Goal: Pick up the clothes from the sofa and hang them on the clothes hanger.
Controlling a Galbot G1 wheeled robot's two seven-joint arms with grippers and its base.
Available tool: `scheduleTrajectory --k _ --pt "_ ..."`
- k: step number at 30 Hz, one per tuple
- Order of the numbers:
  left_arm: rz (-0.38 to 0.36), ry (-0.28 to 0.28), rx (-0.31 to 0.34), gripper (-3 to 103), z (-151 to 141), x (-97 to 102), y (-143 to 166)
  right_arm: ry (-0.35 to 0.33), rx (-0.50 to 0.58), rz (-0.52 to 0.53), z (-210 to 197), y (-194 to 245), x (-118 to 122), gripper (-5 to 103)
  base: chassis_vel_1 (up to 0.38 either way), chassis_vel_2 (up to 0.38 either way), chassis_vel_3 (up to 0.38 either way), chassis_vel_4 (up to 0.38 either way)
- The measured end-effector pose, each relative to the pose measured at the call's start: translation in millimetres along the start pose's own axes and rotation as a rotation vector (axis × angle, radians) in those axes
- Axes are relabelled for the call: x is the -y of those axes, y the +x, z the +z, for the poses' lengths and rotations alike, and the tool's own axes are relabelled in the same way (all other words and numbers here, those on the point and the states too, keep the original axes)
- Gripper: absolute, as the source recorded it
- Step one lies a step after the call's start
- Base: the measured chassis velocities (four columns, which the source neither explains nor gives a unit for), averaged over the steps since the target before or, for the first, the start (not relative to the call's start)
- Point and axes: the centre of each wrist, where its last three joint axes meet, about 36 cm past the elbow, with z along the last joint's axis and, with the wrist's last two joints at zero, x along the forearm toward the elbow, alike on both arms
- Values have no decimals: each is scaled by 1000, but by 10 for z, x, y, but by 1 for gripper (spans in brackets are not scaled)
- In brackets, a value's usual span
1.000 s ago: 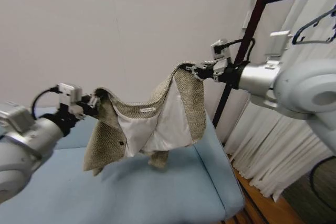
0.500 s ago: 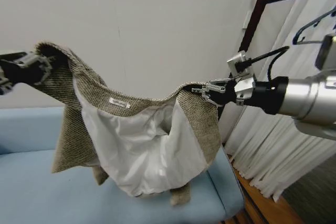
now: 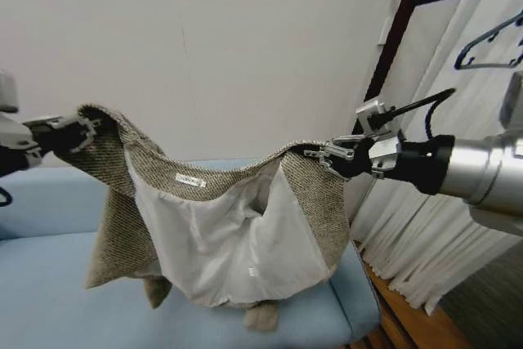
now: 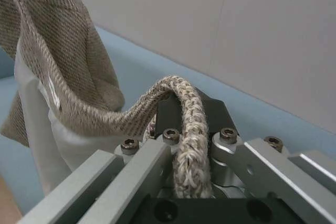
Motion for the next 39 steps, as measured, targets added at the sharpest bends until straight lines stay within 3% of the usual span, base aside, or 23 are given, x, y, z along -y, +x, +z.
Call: scheduleTrajectory --k 1,2,5,7,13,17,23,25,30,35,39 --pt "30 -38 16 1 46 3 -52 0 9 1 -4 -16 39 1 0 0 0 0" --pt "30 -38 16 1 46 3 -52 0 9 1 -4 -16 39 1 0 0 0 0" --pt "96 -138 61 1 160 28 -183 -6 50 8 -20 -72 138 1 0 0 0 0" --pt "100 -169 65 1 213 0 -264 -8 74 19 -17 -140 212 1 0 0 0 0" --pt "76 -202 57 1 441 -228 -525 -16 110 40 76 -416 407 1 0 0 0 0" --pt "62 -199 34 1 565 -507 -685 -21 123 53 180 -792 602 1 0 0 0 0" --pt "-12 -228 24 1 544 -845 -798 -43 157 10 179 -1331 704 1 0 0 0 0" --pt "-20 -237 20 1 512 -852 -792 -44 161 3 167 -1376 698 1 0 0 0 0" --pt "30 -280 8 1 368 -612 -680 -49 153 -15 103 -1207 660 1 0 0 0 0" --pt "82 -330 12 1 246 -226 -496 -59 121 -22 -3 -658 553 1 0 0 0 0" --pt "21 -350 23 1 40 70 -166 -45 91 -59 -82 -272 333 1 0 0 0 0"
